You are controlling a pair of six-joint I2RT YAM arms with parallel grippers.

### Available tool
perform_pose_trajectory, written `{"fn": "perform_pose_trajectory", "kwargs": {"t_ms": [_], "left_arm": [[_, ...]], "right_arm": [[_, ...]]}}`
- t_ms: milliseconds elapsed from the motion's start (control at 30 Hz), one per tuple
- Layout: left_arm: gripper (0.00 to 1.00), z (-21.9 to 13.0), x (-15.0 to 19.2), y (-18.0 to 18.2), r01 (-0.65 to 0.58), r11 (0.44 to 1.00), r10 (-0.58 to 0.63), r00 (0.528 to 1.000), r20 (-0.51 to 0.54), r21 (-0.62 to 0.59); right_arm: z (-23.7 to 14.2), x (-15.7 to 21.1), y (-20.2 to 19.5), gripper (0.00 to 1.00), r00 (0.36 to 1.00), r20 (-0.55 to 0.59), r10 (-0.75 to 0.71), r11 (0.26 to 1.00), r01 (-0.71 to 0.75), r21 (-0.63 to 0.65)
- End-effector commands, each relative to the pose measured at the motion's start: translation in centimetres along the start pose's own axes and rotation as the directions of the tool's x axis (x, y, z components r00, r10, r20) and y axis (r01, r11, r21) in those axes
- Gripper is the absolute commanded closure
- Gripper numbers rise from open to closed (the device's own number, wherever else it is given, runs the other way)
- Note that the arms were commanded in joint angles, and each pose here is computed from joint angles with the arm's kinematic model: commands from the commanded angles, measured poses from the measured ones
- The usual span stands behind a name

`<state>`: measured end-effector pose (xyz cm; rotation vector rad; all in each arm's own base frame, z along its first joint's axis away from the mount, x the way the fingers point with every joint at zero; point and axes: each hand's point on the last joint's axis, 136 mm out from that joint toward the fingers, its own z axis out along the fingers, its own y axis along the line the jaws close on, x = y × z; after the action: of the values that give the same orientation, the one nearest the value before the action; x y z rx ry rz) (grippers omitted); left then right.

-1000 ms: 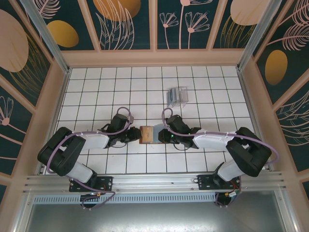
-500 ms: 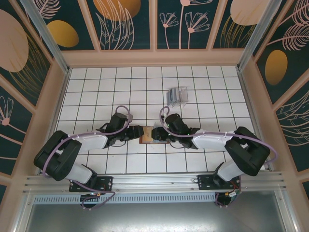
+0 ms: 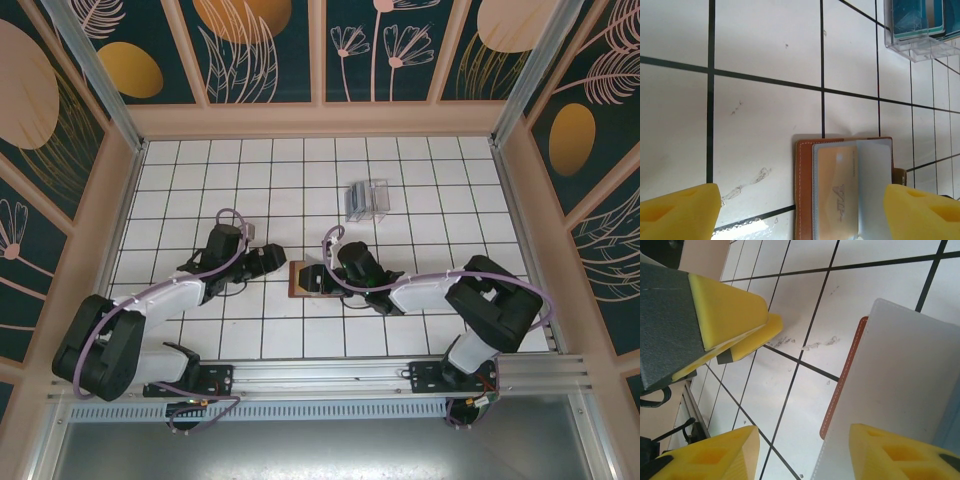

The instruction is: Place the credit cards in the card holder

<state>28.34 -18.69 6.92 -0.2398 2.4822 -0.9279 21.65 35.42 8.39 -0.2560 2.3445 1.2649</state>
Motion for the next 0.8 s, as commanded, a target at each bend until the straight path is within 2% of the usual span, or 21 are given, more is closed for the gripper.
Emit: {"fn": "perform_pose_trajectory", "kwargs": {"t_ms": [0, 67, 167, 300, 433, 600, 767], "left_arm": [[0.15, 0.0, -0.3, 0.4, -0.002, 0.999, 0.002, 1.000, -0.002, -0.037], [0.15, 0.0, -0.5, 0.6, 0.010, 0.999, -0.009, 1.000, 0.010, -0.042], [0.15, 0.0, -1.1, 0.7, 0.012, 0.998, -0.010, 0.999, 0.040, -0.056], [0.14, -0.9, -2.5, -0.1, -0.026, 0.997, 0.032, 0.997, 0.076, -0.075], [0.04, -2.4, -4.0, -0.7, -0.032, 0.997, 0.043, 0.986, 0.163, -0.069], [0.01, -2.9, -3.6, -1.7, -0.073, 0.997, 0.072, 0.981, 0.179, 0.001], [0.02, -2.4, -3.0, -2.1, -0.065, 0.997, 0.060, 0.989, 0.138, 0.029]], "right_arm": [[-0.2, -0.9, -0.1, 0.47, 0.999, 0.036, -0.012, 1.000, 0.011, 0.023], [0.2, -0.4, -1.6, 0.48, 1.000, 0.015, 0.011, 0.997, -0.012, 0.075], [2.1, 1.5, -1.8, 0.50, 0.998, -0.058, -0.023, 0.996, 0.028, 0.085], [2.9, 0.5, -1.4, 0.50, 0.994, -0.084, -0.068, 0.989, 0.079, 0.127], [2.0, -0.3, -1.8, 0.50, 0.995, -0.077, -0.055, 0.987, 0.066, 0.143], [-1.3, -5.2, -0.6, 0.45, 0.992, 0.042, -0.116, 0.980, 0.107, 0.165], [-6.1, -12.3, -3.3, 0.40, 0.969, 0.177, -0.173, 0.927, 0.100, 0.361]]}}
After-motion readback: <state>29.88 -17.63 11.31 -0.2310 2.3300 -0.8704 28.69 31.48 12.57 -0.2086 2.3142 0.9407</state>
